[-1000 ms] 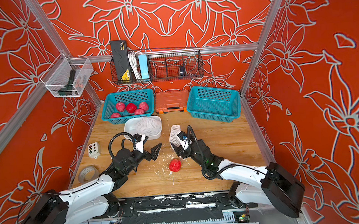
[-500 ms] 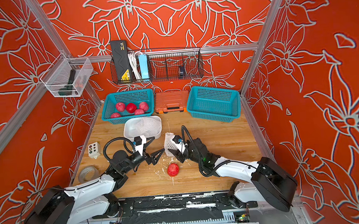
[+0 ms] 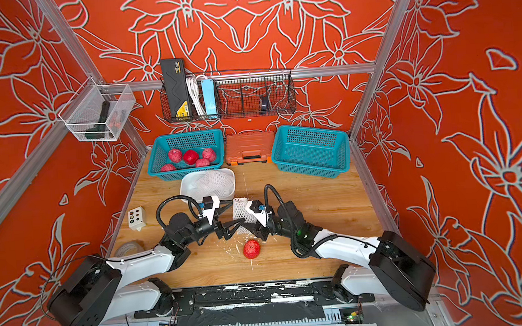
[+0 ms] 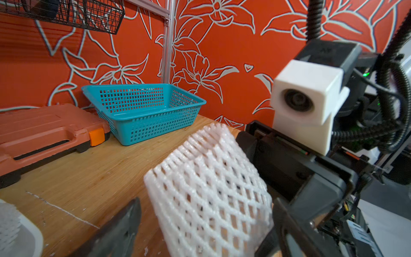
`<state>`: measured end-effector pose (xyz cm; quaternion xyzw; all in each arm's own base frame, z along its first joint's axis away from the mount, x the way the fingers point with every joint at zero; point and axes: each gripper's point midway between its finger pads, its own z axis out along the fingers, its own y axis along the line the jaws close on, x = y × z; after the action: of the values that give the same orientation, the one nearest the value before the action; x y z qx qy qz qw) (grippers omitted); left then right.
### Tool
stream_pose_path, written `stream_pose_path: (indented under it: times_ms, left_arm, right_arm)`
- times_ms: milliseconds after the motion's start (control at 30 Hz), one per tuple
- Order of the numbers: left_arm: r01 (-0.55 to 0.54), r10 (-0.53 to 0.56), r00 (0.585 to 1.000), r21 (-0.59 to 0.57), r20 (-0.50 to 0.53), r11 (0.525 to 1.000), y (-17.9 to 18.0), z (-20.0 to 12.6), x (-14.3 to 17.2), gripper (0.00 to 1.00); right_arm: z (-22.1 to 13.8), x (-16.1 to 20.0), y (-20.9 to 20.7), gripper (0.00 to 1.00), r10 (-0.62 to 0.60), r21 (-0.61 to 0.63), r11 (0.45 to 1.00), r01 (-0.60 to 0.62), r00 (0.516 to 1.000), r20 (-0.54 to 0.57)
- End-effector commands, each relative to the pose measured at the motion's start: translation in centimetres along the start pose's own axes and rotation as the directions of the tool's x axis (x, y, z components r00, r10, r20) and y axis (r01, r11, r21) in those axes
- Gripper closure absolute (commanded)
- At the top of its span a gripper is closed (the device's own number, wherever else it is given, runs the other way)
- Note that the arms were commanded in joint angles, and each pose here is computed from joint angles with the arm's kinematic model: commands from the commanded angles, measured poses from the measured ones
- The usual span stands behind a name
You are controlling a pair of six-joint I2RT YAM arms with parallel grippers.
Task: Remove foam nets from apples
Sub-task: Remove the foam net from the apple.
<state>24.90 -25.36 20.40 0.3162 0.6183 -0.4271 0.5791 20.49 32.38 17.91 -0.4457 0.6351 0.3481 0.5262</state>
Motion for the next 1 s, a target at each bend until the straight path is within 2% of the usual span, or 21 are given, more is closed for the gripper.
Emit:
stream_pose_path:
  times_ms: [0,33,100,267,433,533,633,767,967]
  left_arm:
    - [-0.022,0.020,0.999,0.062,0.040,0.998,-0.7,0.2,-1.3,0.17]
    - [-0.020,0.017,0.999,0.082,0.041,0.996,-0.9,0.2,-1.3,0.25]
    - [-0.019,0.015,0.999,0.109,0.040,0.994,-1.2,0.3,-1.3,0.29]
    - [-0.042,0.038,0.999,0.170,0.029,0.985,-2.2,0.4,-1.4,0.55]
    - [-0.048,0.044,0.998,0.152,0.034,0.987,-2.1,0.2,-1.6,0.73]
    - [-0.034,0.031,0.999,0.134,0.026,0.990,-1.7,0.3,-1.4,0.76]
    - [-0.020,0.018,1.000,0.106,0.023,0.994,-1.2,0.4,-1.4,0.77]
    - [0.003,-0.002,0.999,-0.031,0.033,1.000,1.0,0.4,-2.0,0.77]
    - [-0.010,0.019,0.999,-0.240,0.034,0.971,4.3,-0.3,-3.3,0.77]
  right_arm:
    - [-0.4,-1.2,0.5,0.49,-0.033,-0.028,0.999,0.034,0.998,0.057]
    - [-0.3,-1.2,0.8,0.49,-0.036,-0.041,0.998,0.039,0.998,0.057]
    - [-0.2,-1.1,0.9,0.49,-0.034,-0.049,0.998,0.037,0.998,0.055]
    - [-0.1,-1.0,0.3,0.48,-0.030,-0.010,0.999,0.031,0.998,0.056]
    - [0.2,-0.8,-0.5,0.44,-0.016,0.029,0.999,0.015,0.999,0.049]
    - [0.2,-0.9,-0.8,0.36,-0.002,0.044,0.999,0.000,0.999,0.055]
    - [-0.1,-1.3,-1.2,0.18,0.003,0.073,0.997,-0.008,0.998,0.066]
    - [-1.6,-2.1,-2.5,0.05,-0.002,0.167,0.986,-0.016,0.995,0.104]
    - [-3.6,-2.8,-3.5,0.02,-0.007,0.254,0.967,-0.030,0.989,0.146]
